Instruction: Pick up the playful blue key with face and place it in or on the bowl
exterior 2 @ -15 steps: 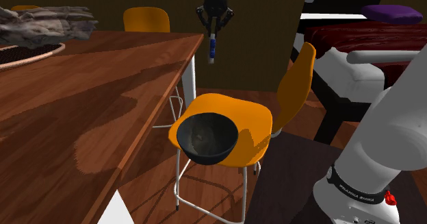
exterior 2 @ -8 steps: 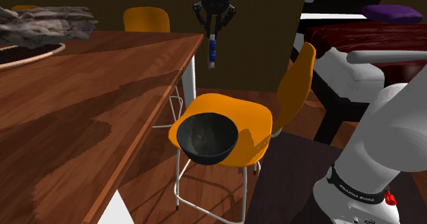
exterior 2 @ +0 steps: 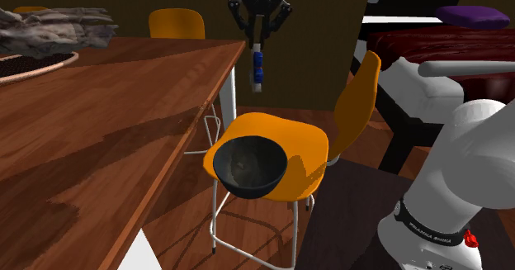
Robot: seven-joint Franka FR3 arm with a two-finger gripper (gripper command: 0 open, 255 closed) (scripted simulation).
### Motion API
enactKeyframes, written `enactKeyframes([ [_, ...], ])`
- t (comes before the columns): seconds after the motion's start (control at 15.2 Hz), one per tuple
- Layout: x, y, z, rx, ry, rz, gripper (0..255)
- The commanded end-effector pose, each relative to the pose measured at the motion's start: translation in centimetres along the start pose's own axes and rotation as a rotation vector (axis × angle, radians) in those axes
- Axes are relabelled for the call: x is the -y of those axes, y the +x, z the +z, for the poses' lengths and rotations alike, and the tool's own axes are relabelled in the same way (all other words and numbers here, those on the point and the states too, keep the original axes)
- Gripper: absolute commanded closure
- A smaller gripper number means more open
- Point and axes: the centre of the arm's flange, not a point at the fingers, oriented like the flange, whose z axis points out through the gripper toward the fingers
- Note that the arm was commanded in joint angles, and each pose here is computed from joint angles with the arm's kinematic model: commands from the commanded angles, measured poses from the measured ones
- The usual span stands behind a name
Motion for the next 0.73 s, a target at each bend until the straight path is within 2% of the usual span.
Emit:
enactKeyframes([
  [0.0, 0.3, -2.5, -1.1, 0.000, -0.001, 0.001, 255],
  [0.2, 0.8, -6.5, -2.8, 0.000, -0.001, 0.001, 255],
  [0.66, 0.5, -7.3, 0.8, 0.000, -0.001, 0.001, 255],
])
